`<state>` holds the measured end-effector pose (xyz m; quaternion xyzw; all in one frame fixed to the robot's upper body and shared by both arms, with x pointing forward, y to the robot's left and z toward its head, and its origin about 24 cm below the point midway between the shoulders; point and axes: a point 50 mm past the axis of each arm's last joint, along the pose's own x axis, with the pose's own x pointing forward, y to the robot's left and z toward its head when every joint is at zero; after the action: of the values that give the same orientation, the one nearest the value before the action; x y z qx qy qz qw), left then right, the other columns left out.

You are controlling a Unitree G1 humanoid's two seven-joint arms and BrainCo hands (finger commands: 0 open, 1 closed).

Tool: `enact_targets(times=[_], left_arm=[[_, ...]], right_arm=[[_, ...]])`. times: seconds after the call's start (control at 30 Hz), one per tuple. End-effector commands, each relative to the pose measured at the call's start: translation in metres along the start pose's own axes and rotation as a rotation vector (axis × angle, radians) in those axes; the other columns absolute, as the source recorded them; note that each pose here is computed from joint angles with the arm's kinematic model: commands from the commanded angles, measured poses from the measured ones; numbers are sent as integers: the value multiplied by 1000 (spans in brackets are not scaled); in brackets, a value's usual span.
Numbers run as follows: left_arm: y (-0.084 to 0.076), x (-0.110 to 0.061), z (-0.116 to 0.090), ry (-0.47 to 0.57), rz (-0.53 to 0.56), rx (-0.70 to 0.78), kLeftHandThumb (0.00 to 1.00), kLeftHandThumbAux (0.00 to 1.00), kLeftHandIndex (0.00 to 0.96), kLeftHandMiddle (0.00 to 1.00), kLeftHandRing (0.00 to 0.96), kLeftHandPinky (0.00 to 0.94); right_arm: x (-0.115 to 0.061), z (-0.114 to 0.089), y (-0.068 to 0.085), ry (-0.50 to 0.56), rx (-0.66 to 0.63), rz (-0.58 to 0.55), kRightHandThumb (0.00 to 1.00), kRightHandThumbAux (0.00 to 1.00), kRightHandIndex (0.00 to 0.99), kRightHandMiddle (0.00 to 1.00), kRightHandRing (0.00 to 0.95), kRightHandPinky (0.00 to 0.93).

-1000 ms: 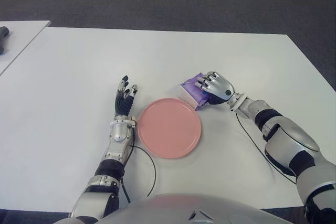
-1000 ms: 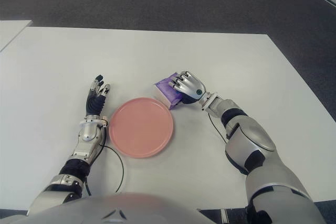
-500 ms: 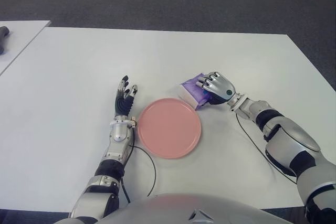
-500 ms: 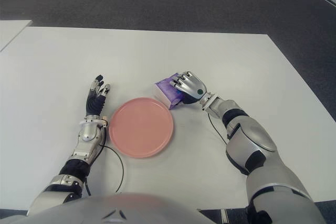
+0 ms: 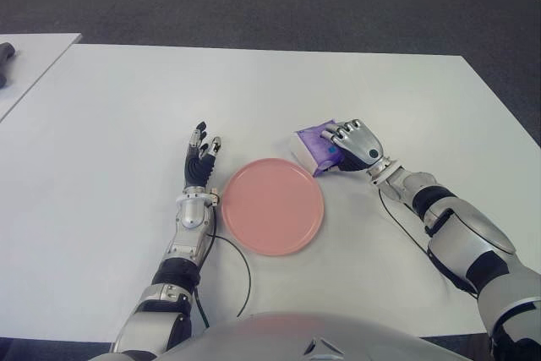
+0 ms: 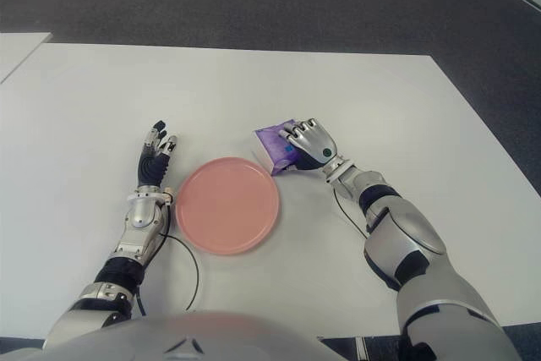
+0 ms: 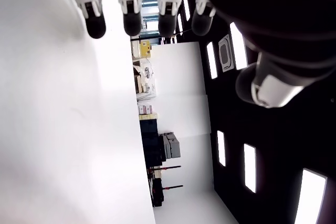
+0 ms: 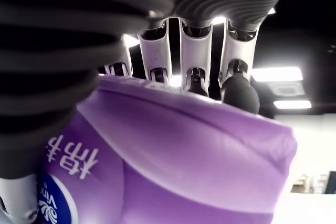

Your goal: Put the tissue paper into the plate.

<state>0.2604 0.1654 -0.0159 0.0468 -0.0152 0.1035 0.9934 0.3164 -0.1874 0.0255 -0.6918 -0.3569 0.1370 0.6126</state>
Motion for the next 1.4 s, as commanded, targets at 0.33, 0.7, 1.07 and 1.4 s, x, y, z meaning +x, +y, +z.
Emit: enact_targets(times=[0.33, 0.7, 1.07, 1.4], left_arm=[[1, -2, -5, 24, -22, 4, 0, 465, 0, 0, 0, 0], [1, 1, -6, 24, -7, 16, 0, 454, 0, 0, 0, 0], [-1, 1, -5, 22, -9, 18, 0, 447, 0, 0, 0, 0], [-1, 1, -4, 15, -2, 15, 0, 446, 0, 0, 0, 0]], right_arm=[[22, -2, -21, 76, 52, -226, 853, 679, 397, 537, 851, 836], [42, -12, -64, 127, 113, -411, 855, 678, 400, 535, 854, 827], [52, -2, -91, 135, 209, -608, 854, 679, 397, 526, 852, 833], [56, 0, -99, 78, 266, -654, 852, 680, 394, 524, 848, 808]])
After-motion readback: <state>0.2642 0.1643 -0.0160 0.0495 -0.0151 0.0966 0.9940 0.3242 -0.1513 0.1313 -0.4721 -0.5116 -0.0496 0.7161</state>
